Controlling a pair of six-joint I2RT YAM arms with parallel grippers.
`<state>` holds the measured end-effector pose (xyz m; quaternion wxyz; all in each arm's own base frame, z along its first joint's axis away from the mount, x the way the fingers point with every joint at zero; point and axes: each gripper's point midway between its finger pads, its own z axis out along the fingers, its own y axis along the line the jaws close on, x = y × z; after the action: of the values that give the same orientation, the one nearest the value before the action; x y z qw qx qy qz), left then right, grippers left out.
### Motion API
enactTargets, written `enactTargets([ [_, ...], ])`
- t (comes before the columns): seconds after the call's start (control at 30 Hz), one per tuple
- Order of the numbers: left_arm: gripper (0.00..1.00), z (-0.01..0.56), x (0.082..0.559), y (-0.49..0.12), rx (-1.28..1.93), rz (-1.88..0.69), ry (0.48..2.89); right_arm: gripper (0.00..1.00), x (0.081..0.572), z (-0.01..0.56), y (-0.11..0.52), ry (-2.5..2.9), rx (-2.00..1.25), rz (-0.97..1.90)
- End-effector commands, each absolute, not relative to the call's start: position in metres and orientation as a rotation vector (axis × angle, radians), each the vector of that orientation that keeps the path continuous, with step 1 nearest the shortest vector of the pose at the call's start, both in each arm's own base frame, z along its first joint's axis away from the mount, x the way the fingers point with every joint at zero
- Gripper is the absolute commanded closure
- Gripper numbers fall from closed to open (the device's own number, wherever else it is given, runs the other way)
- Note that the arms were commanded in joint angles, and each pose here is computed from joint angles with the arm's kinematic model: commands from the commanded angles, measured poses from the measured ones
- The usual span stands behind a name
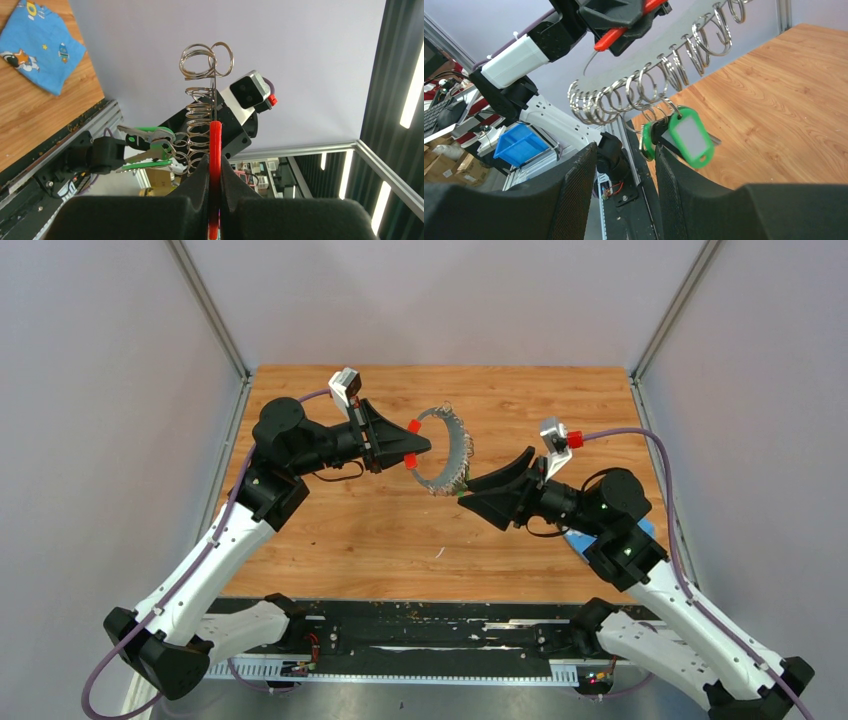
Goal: Remove the keys from the keyring
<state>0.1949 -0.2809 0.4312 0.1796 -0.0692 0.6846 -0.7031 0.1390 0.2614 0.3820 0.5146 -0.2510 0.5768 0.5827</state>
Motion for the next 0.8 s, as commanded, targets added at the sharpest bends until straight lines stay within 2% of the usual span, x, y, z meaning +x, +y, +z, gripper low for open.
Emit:
enactTargets([
  [0.0, 1.00, 0.438, 0.183, -0.279, -0.172, -2.025, 1.943, 0.50, 0.139, 0.389, 0.266, 1.392, -0.605, 1.407],
  [0.77, 1.00, 0.434, 0.183, -0.278, -0.191, -2.021, 1.949, 0.50, 0.136, 0.389, 0.283, 1.367, -0.620, 1.482],
])
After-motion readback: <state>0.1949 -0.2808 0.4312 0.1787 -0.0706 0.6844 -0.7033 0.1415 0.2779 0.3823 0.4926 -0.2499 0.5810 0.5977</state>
